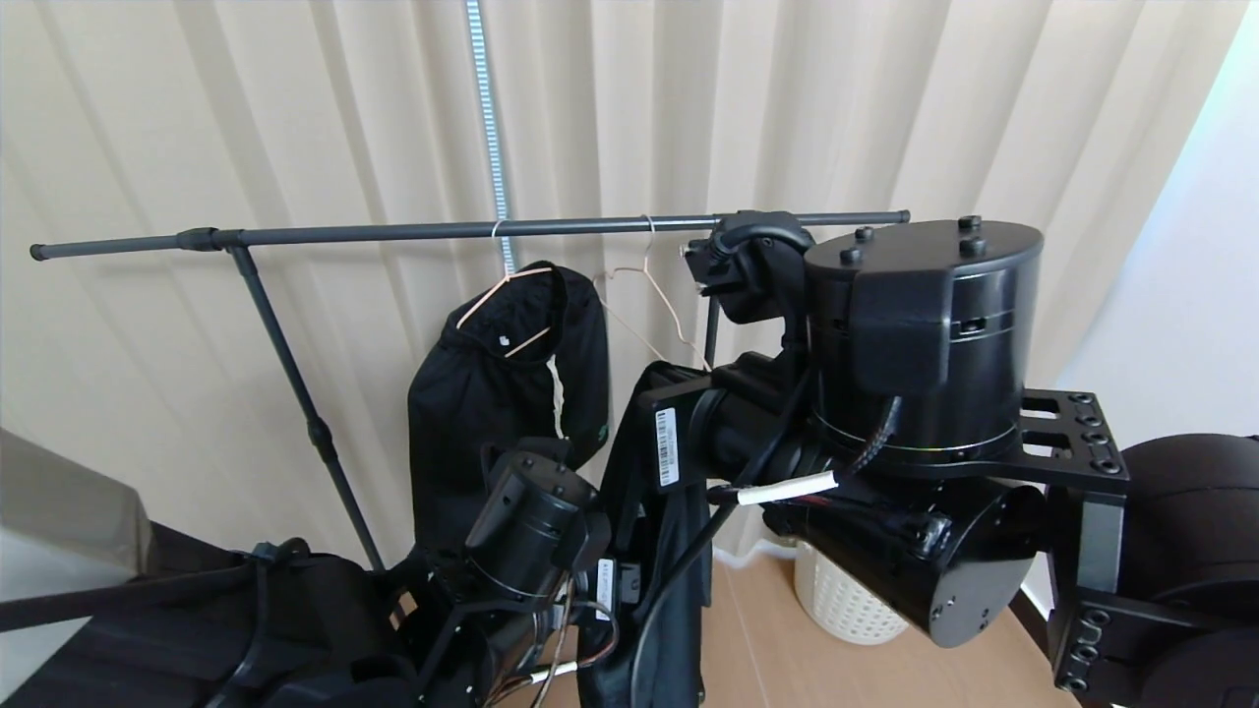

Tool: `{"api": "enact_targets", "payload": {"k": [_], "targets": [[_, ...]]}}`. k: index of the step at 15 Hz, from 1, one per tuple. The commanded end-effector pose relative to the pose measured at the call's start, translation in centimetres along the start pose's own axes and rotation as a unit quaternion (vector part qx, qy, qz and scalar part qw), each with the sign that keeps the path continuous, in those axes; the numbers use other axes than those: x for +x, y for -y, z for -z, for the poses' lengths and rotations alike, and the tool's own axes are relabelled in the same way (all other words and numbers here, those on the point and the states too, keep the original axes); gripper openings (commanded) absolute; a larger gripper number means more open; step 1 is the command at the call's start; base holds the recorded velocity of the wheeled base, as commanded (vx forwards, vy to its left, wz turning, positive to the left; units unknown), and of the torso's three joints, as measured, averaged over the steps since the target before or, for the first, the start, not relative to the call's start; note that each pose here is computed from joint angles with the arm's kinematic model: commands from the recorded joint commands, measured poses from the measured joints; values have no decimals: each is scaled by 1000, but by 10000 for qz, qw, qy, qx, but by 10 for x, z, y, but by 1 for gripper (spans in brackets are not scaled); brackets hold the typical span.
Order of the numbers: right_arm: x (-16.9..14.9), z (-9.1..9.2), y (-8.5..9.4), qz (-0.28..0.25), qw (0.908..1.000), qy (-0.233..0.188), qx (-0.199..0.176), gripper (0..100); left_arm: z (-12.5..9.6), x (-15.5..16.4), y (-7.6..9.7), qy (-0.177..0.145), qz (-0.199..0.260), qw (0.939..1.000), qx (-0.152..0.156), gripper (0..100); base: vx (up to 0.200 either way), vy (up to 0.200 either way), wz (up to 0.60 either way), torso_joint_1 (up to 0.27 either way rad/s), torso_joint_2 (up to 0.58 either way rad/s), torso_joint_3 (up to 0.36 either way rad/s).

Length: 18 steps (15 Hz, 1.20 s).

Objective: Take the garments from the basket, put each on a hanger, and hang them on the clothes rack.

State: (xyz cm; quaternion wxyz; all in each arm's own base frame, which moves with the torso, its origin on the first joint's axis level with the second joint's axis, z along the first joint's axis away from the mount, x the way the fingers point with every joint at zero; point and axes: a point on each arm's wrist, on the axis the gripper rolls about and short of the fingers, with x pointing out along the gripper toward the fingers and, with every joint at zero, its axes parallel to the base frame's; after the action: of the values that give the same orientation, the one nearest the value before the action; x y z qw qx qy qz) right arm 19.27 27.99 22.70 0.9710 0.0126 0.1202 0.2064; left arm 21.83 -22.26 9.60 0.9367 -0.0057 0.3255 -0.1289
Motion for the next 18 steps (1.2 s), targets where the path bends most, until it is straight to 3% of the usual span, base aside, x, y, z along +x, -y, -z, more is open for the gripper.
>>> {"api": "enact_targets", "payload": {"k": [1,4,8,15,16,18], "targets": [[-5,-5,3,-9,10000,67,41,0,7,10,0,-148,-82,9998,64,100,0,0,0,0,0,0],[-10,-10,5,-17,9999,139,86,0,13,16,1,-245,-122,9996,113,100,0,0,0,0,0,0],[7,-15,32,460,9986,184,174,0,10,9,1,-175,-93,9998,101,100,0,0,0,0,0,0],[30,-16,56,893,9956,168,240,0,7,-4,-3,-82,-28,9998,177,100,0,0,0,0,0,0],[31,-17,58,922,9953,178,250,0,7,-6,-2,-64,-7,9998,178,0,0,0,0,0,0,0],[33,-18,65,1011,9944,183,264,0,7,-6,-3,-58,-4,9998,175,0,0,0,0,0,0,0]]}}
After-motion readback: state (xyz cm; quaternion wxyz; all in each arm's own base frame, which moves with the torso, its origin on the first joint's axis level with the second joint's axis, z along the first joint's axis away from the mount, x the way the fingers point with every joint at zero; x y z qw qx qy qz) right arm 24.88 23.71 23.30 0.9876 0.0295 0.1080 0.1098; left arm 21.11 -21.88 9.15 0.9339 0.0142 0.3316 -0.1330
